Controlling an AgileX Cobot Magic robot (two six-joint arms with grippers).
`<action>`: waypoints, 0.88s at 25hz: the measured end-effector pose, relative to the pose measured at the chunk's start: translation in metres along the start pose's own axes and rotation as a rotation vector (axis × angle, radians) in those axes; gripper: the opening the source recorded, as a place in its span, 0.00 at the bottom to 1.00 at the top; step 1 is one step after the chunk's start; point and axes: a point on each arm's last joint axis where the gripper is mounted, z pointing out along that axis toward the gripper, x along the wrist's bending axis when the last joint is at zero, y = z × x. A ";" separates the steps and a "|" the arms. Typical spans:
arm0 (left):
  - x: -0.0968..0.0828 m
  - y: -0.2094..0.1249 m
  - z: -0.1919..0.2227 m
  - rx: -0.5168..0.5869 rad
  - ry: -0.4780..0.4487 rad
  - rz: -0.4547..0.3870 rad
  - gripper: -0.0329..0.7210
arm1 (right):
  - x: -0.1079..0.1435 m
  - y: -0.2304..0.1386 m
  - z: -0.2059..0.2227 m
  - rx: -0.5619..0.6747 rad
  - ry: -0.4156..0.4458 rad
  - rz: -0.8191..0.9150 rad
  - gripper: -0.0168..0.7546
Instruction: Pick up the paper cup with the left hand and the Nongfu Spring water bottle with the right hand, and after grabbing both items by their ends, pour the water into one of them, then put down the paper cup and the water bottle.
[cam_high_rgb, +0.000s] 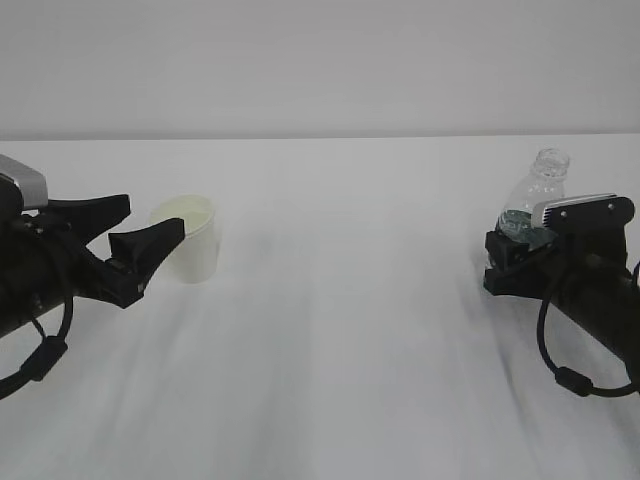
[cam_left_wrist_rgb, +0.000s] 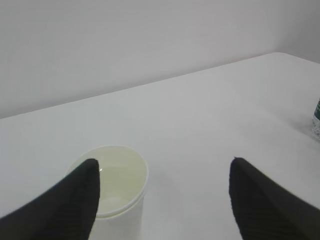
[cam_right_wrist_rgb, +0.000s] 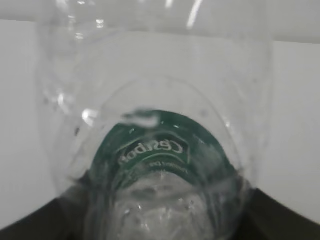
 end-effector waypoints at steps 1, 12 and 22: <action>0.000 0.000 0.000 0.000 0.000 0.000 0.81 | 0.000 0.000 0.000 0.000 0.000 0.000 0.57; 0.000 0.000 0.000 0.001 -0.005 0.002 0.81 | 0.000 0.000 0.000 0.004 0.001 0.000 0.67; 0.000 0.000 0.000 0.001 -0.005 0.002 0.81 | 0.001 -0.004 -0.005 0.008 0.004 -0.007 0.74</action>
